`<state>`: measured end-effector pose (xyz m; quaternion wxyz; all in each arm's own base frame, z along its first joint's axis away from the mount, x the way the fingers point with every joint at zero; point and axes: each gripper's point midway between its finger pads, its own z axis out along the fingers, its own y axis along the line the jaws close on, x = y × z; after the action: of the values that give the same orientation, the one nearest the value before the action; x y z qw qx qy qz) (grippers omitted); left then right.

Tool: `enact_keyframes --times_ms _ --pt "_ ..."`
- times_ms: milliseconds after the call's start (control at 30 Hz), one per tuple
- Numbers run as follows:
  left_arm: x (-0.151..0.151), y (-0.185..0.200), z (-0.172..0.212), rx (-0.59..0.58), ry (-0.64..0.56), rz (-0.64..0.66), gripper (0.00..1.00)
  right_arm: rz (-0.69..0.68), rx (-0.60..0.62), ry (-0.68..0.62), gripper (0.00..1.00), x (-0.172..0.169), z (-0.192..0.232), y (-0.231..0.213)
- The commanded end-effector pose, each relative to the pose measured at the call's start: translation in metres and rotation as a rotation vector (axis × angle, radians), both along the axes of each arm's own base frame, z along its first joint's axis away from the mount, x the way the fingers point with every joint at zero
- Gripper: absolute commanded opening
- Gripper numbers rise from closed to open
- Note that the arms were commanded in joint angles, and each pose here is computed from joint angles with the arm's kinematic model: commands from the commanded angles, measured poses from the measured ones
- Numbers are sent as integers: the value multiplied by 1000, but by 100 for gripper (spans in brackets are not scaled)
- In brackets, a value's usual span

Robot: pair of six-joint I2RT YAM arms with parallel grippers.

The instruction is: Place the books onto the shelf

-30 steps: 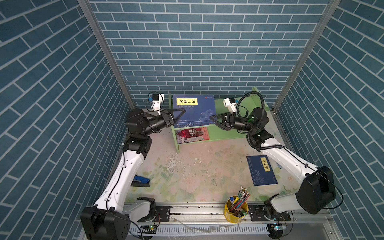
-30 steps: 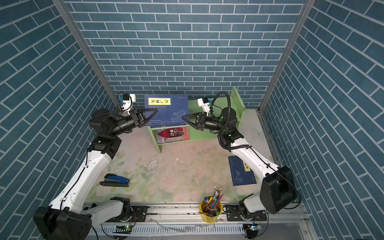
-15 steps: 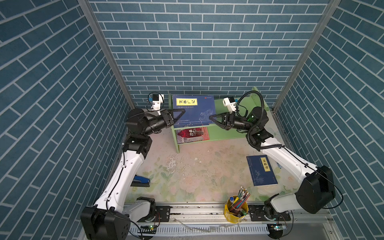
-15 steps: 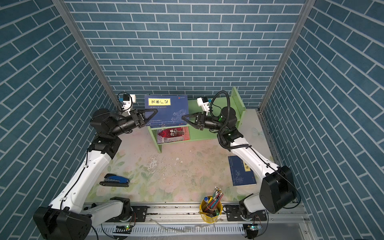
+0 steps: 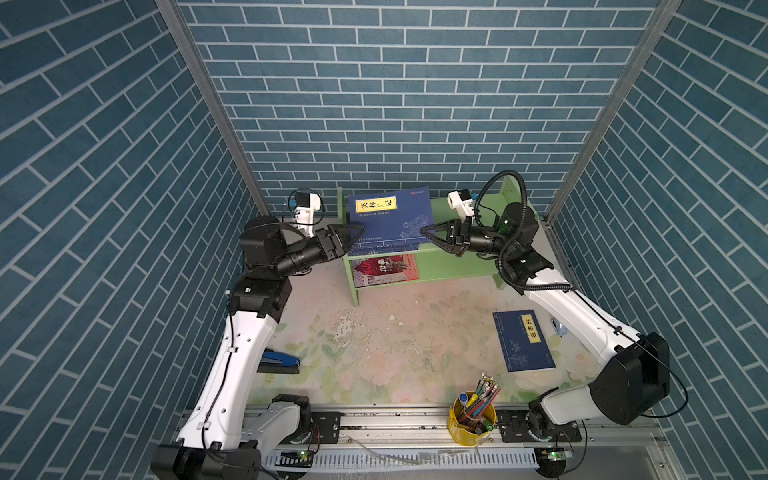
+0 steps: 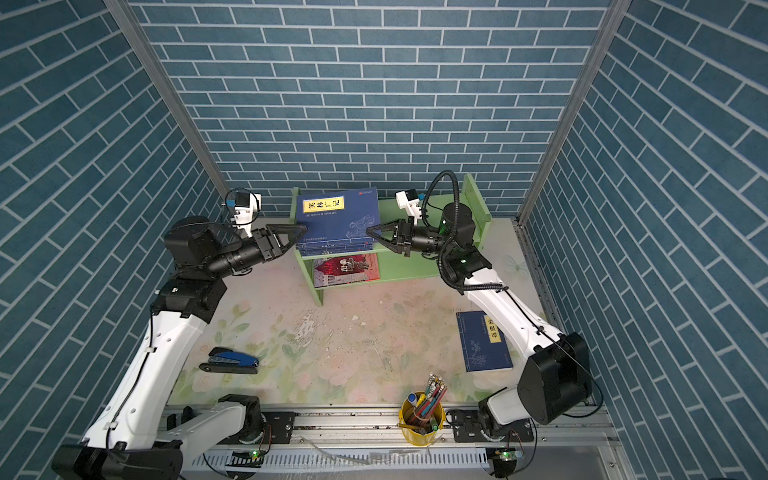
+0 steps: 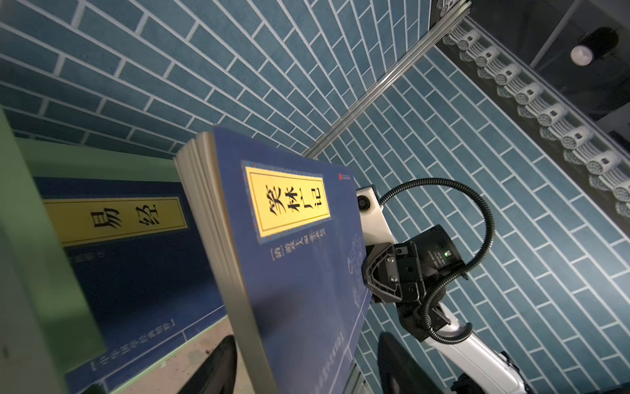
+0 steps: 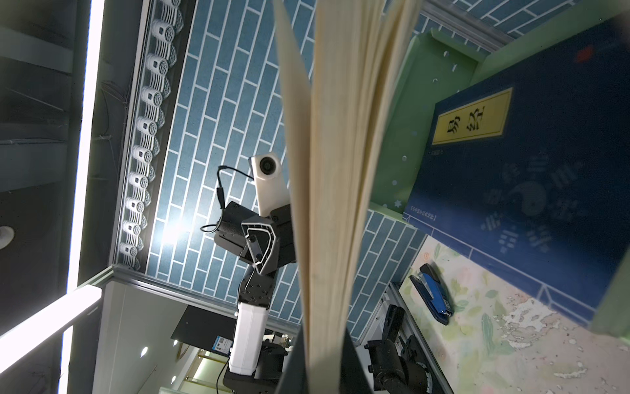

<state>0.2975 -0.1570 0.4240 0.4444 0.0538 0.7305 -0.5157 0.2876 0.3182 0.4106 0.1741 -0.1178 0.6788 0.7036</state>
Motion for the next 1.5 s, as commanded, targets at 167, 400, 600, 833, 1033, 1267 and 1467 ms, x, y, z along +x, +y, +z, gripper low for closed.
enact_keyframes --times_ms 167,400,600,833,1033,1267,1467 --pt "-17 18 10 196 -94 66 71 -16 -39 -114 0 -8 31 -24" --pt "-12 26 22 237 -118 112 71 -15 -92 -55 0 7 13 -19" --pt "-8 22 24 200 -112 95 71 -51 -115 -15 0 21 0 -14" --pt "-2 19 27 173 -120 75 71 -49 -130 -8 0 23 -2 -2" --pt "1 17 26 166 -115 69 71 -65 -181 19 0 30 -20 4" --pt "3 16 27 156 -116 62 72 -59 -186 25 0 38 -23 15" --pt "4 16 25 156 -111 57 72 -53 -194 34 0 44 -27 23"
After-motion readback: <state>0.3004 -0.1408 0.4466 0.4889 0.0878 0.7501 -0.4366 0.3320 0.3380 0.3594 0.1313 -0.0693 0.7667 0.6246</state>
